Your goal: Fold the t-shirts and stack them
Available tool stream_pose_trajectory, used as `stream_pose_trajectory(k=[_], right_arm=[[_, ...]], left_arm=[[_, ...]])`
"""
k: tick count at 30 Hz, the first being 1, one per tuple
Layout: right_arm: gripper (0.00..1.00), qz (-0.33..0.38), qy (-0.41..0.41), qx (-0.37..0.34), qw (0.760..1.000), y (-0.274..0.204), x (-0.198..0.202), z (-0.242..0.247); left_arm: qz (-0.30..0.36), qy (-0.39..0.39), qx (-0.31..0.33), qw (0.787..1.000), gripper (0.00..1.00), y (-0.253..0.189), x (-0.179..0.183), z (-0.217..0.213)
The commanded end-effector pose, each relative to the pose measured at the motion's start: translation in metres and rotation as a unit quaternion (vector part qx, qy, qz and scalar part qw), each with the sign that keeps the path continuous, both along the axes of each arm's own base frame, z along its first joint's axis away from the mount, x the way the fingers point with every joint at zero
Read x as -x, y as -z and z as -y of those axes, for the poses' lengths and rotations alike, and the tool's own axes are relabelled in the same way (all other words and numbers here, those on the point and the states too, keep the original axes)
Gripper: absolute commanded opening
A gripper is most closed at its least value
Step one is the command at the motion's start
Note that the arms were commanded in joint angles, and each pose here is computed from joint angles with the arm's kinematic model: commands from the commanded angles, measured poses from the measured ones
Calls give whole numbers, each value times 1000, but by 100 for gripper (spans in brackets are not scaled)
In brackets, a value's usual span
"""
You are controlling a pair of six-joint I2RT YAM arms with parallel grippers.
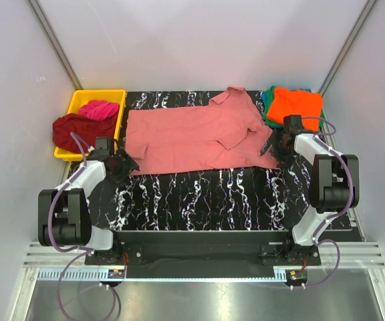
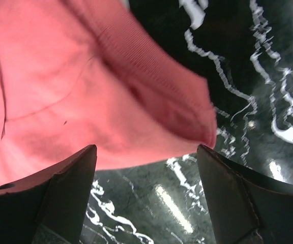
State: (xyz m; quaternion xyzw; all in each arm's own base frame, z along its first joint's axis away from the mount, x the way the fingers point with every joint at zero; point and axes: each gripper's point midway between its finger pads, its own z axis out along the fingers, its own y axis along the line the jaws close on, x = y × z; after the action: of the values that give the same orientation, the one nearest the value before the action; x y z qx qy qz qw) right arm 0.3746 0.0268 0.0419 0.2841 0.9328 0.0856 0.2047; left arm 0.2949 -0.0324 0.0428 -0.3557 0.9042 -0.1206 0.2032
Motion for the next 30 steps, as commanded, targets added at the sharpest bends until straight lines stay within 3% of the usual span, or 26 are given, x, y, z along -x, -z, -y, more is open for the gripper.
stream_pose_trajectory(k=[1,16,22,26,27,28,29,30], right_arm=[[85,19,15,-11,1000,3,-12,9],[81,13,41,-17,999,14,12,16],[72,8,43,-22,999,22,9,14],[53,15,48,-17,999,22,2,17],[46,17,49,-17,999,22,0,17],[28,22,51,-17,998,18,-3,18],[20,26,52,-16,998,16,-5,18],[14,34,53,-15,998,9,-7,19]], left_arm=[[47,-26,-11,999,79,-5,-23,-6],[45,-52,-18,997,75,7,-41,-10],[51,-60,-14,997,70,11,-48,-9],[55,-65,-26,996,55,12,-54,-13],[57,-69,-29,996,42,11,-55,-15],[58,-73,-33,995,34,10,-56,-17],[62,-73,-33,995,25,7,-58,-18],[66,-74,-33,995,9,4,-60,-18]])
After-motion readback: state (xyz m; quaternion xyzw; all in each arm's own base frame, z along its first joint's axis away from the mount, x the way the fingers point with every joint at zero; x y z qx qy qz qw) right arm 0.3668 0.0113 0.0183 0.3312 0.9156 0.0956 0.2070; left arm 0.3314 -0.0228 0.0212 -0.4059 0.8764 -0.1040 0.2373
